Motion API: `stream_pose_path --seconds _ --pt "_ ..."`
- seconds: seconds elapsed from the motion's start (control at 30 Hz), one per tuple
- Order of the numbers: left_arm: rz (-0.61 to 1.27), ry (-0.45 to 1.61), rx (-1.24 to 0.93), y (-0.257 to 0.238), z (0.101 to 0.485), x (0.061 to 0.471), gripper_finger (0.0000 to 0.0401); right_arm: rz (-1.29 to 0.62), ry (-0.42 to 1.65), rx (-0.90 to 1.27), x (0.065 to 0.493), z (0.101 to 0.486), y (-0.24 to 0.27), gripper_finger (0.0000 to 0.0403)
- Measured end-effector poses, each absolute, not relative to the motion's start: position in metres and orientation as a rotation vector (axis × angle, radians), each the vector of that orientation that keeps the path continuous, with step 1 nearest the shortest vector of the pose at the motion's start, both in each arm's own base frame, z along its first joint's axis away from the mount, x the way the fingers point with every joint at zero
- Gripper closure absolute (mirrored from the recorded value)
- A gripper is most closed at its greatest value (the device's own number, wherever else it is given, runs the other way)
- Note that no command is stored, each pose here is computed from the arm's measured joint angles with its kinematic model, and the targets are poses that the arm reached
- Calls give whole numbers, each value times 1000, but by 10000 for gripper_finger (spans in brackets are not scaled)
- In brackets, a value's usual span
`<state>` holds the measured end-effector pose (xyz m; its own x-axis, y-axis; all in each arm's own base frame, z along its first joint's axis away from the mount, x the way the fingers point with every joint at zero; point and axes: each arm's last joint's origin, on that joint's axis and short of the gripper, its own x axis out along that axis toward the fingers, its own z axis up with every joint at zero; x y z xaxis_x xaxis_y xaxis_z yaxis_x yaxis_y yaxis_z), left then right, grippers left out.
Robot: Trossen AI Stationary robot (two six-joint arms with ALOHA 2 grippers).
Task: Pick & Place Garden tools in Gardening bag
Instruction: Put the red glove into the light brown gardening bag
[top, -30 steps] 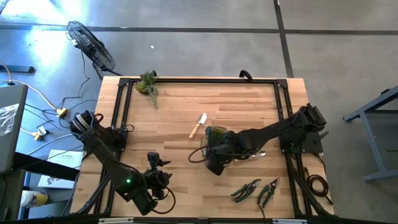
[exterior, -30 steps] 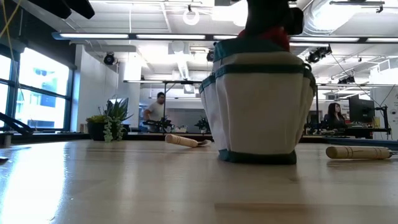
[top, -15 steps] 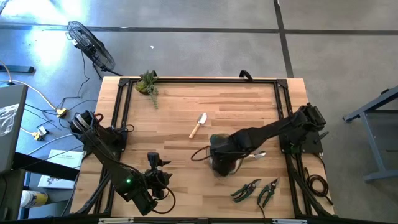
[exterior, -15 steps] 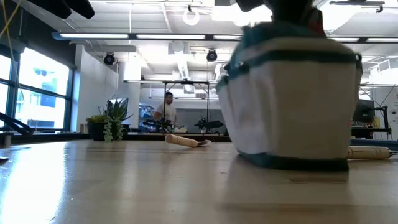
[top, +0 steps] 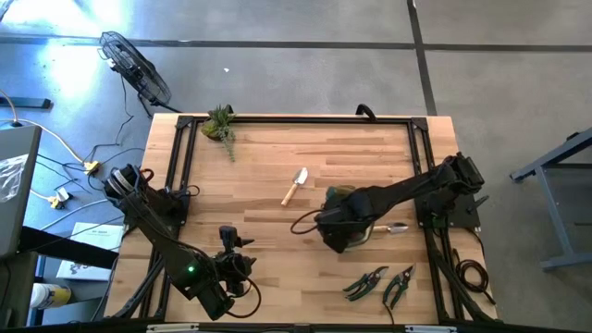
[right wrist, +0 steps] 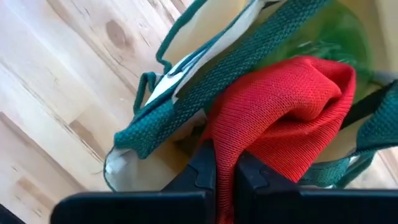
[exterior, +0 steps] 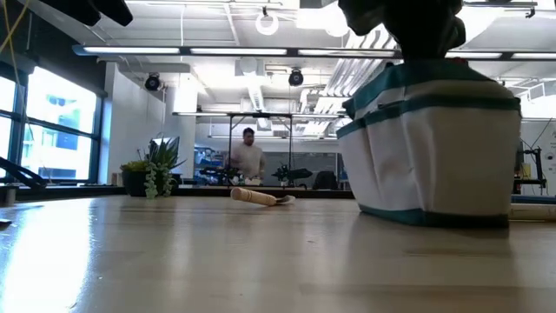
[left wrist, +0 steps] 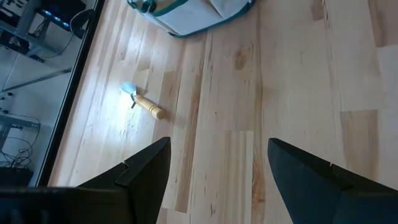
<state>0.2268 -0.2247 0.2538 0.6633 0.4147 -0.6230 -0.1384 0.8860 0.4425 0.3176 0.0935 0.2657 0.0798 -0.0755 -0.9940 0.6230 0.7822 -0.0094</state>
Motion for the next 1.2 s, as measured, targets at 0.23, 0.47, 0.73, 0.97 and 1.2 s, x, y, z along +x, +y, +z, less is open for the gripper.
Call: stream_pose_path --seconds 0.23,0.47,0.73,0.97,1.2 --pt "320 787 377 -225 254 227 142 -459 1359 540 326 267 98 398" --pt "320 788 377 -225 254 227 142 -431 1324 557 331 267 97 398" --pt "319 789 376 -225 254 227 142 -352 1363 591 346 251 96 398" --pt "318 789 375 -225 254 227 142 -295 1465 593 364 215 98 398" --pt "318 790 374 -225 254 227 142 -273 1469 621 369 209 97 383"
